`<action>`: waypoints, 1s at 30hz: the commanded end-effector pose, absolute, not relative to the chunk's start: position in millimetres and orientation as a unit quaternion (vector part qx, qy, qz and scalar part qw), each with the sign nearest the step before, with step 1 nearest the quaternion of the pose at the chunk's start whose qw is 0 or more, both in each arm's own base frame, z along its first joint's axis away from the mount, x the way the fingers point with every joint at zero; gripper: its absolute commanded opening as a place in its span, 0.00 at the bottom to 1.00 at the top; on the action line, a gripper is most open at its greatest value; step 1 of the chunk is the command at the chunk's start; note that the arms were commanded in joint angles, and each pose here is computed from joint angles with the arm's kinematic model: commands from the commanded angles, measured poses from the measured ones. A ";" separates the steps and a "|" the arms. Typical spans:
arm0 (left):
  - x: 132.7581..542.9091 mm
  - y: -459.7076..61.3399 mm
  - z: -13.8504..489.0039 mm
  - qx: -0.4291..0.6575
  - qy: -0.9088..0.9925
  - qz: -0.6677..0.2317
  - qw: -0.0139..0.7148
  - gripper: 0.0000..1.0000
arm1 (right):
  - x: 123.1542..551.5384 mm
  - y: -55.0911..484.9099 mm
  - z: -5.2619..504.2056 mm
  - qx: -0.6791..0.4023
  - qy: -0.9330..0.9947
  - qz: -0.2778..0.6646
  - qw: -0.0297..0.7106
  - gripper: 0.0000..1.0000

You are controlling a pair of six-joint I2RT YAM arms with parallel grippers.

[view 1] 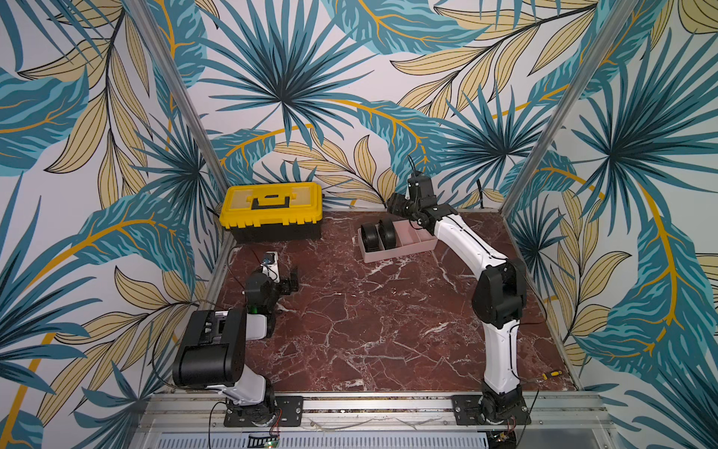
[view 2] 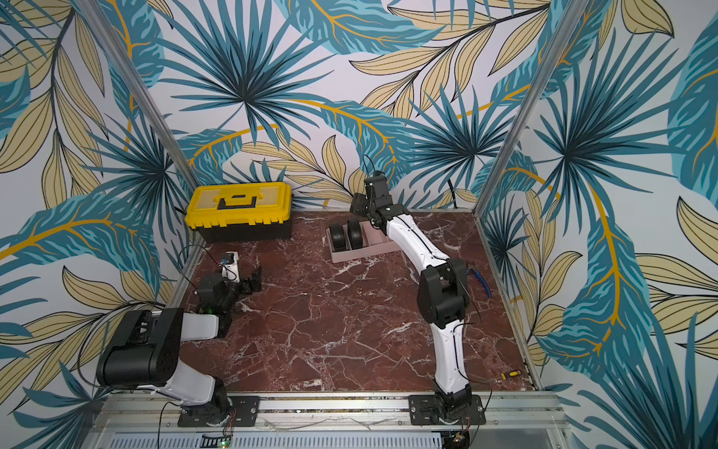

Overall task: Place the belts into the storage roll
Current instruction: Adjust the belt in the container, then reset both arms

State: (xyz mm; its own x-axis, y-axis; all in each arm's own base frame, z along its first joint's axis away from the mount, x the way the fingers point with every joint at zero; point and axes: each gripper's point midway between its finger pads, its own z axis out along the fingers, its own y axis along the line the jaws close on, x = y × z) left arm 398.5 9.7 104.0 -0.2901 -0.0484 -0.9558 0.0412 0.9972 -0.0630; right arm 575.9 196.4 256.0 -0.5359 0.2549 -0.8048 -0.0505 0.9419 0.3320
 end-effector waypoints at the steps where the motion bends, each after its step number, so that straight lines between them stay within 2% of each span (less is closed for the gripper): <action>1: 404.0 9.8 116.8 -0.001 0.790 -0.036 0.612 0.99 | 540.8 151.3 306.0 0.002 0.834 0.064 0.548 0.78; 2: 404.1 9.4 116.9 -0.001 0.790 -0.036 0.612 1.00 | 531.1 134.9 305.8 0.001 0.818 0.036 0.573 0.81; 5: 404.1 9.4 116.7 -0.001 0.790 -0.036 0.612 1.00 | 480.7 70.1 294.8 0.033 0.766 -0.056 0.640 0.99; 8: 404.2 9.6 116.8 -0.001 0.790 -0.034 0.612 1.00 | 438.6 27.0 256.0 0.047 0.790 -0.098 0.603 0.99; 13: 404.1 9.7 116.6 -0.002 0.791 -0.034 0.612 1.00 | 396.0 9.0 190.9 0.011 0.817 -0.110 0.566 0.99; 20: 404.2 9.4 116.6 -0.001 0.791 -0.034 0.612 1.00 | 383.2 -5.0 131.1 0.016 0.825 -0.089 0.558 0.99; 24: 404.1 9.6 116.5 -0.001 0.791 -0.034 0.611 0.99 | 392.9 -9.0 125.5 0.015 0.806 -0.080 0.586 0.99; 26: 404.2 9.3 116.7 -0.001 0.790 -0.034 0.612 1.00 | 386.9 -17.5 112.8 0.035 0.808 -0.038 0.586 0.99; 27: 404.1 9.5 116.6 -0.001 0.791 -0.034 0.611 0.99 | 388.5 -16.2 112.1 0.023 0.788 -0.023 0.614 0.99; 30: 404.1 9.0 116.2 -0.001 0.791 -0.035 0.611 1.00 | 398.5 -25.0 104.4 0.044 0.825 0.001 0.564 0.99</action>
State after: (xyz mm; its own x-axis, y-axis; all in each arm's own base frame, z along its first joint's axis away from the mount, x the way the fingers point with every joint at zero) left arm 398.5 9.1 104.0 -0.2902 -0.0471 -0.9558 0.0404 0.9973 -0.0614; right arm 382.9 -34.3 79.2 -0.4282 0.0151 -0.9036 0.1353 0.9897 -0.0475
